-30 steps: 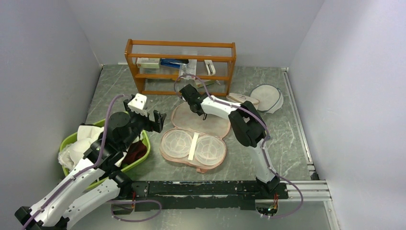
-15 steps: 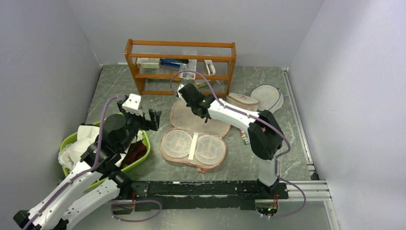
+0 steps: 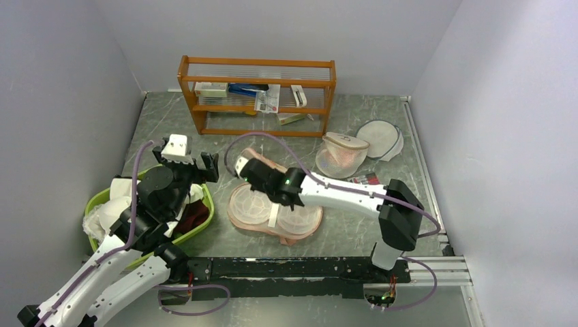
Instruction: Unzip the laundry bag and remove the bra
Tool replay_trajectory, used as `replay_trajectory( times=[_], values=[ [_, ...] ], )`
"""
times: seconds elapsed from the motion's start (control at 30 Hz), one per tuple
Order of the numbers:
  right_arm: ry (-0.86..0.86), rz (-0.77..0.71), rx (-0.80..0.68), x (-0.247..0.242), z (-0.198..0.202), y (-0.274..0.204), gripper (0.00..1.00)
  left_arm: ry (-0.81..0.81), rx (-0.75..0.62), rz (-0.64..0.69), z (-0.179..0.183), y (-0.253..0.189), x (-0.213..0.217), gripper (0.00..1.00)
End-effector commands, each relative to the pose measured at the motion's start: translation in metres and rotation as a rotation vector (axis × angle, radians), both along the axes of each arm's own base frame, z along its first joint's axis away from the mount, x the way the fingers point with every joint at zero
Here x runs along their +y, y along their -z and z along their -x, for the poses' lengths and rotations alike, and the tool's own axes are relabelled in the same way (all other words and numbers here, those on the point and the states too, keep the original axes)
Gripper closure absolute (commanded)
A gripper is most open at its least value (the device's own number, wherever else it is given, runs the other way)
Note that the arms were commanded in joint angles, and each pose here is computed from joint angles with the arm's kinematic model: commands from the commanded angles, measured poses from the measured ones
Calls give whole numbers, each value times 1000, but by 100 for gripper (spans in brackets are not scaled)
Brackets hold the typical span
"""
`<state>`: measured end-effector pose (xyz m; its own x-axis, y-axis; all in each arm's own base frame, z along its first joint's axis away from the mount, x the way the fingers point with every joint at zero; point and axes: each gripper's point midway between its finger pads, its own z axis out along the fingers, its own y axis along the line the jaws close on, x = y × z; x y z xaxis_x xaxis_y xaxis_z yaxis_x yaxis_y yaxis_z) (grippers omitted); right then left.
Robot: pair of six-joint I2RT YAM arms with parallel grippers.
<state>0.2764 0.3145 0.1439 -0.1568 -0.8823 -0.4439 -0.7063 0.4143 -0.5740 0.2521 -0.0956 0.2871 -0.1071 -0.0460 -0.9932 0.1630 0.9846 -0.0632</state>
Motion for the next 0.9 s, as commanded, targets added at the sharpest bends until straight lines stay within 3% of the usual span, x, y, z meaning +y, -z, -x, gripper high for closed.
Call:
replay_trajectory(
  times=[0.0,0.33,0.87],
  values=[
    [-19,-61,89,0,54,9,100,-54,-2,9,-1,1,10,0],
    [-66,-218,310,7,143,55,100,-58,13,-3,-4,5,9,1],
    [16,-312,457,-6,175,112,100,-38,37,-15,-6,11,3,0]
  ],
)
